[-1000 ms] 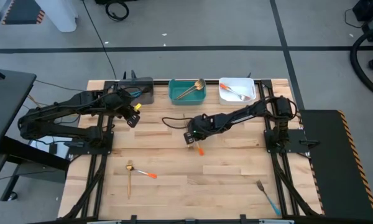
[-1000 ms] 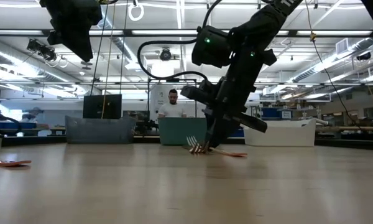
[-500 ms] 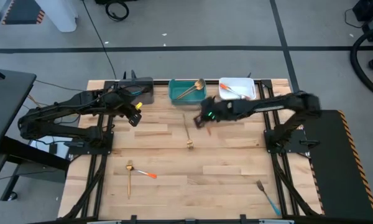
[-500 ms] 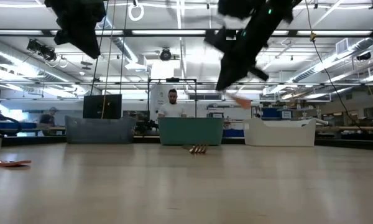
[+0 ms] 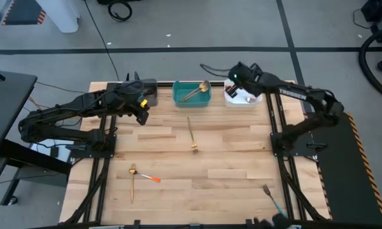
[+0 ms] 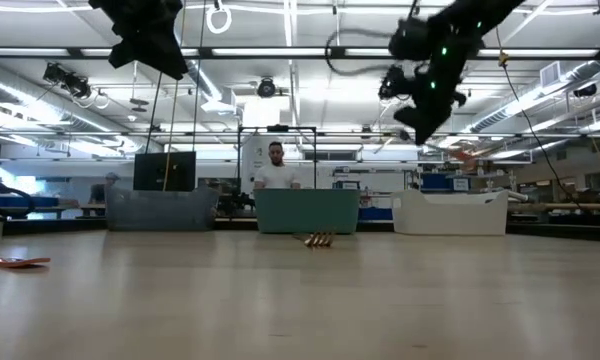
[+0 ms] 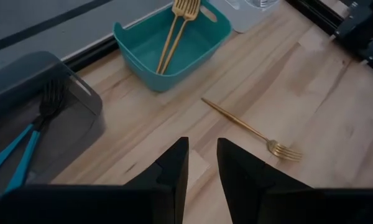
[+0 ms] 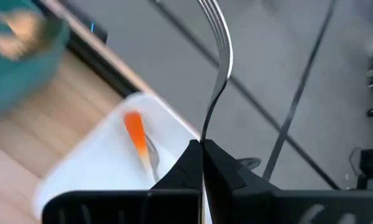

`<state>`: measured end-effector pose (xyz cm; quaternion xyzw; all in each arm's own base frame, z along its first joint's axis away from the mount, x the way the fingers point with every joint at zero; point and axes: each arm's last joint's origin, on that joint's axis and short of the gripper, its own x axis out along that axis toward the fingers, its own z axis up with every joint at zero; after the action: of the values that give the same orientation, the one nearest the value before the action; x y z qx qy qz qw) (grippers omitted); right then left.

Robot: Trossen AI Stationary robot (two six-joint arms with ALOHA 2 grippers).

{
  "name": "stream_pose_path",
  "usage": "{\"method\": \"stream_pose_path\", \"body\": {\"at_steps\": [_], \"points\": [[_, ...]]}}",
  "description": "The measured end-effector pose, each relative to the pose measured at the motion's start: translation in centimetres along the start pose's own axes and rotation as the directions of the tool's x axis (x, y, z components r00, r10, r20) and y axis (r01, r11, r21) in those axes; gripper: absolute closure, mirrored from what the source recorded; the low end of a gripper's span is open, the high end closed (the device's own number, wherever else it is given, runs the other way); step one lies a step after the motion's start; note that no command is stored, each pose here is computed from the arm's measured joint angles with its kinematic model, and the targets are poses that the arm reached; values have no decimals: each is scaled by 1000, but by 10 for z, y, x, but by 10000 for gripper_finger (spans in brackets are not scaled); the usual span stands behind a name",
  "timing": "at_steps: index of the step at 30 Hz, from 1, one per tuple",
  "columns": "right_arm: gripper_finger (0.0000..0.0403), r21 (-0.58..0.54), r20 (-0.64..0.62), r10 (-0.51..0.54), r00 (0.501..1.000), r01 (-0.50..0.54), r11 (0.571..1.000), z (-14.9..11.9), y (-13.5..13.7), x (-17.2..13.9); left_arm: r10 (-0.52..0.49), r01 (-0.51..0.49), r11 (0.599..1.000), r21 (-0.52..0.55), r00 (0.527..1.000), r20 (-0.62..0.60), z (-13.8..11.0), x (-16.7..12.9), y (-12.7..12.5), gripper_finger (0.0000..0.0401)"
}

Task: Sort silverware by color (type)
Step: Put the orange fork into the white bin, then put the blue fork into the black bin

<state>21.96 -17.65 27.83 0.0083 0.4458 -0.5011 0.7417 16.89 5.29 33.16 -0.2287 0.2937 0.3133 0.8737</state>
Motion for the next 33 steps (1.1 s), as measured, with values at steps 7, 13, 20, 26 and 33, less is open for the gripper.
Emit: {"method": "stream_pose_path", "body": {"at_steps": [7,13,20,26,33], "points": [[394,-126,-162,108,981,-129,984,-9,-16,55,7,-7,1000,-1,1000,4,0,0,0,307],[392,-245,-240,113,964,-173,954,-17,-16,71,13,-13,1000,-5,1000,7,0,0,0,307],[378,-238,-299,213,930,-289,927,-23,-12,69,60,-59,998,-12,998,32,1,0,2,307],[342,-245,-306,203,930,-283,927,-23,-13,69,61,-61,998,-12,998,33,1,0,2,307],[304,-248,-319,87,944,-172,953,-24,-17,70,63,-63,998,-13,997,34,1,0,2,307]]}}
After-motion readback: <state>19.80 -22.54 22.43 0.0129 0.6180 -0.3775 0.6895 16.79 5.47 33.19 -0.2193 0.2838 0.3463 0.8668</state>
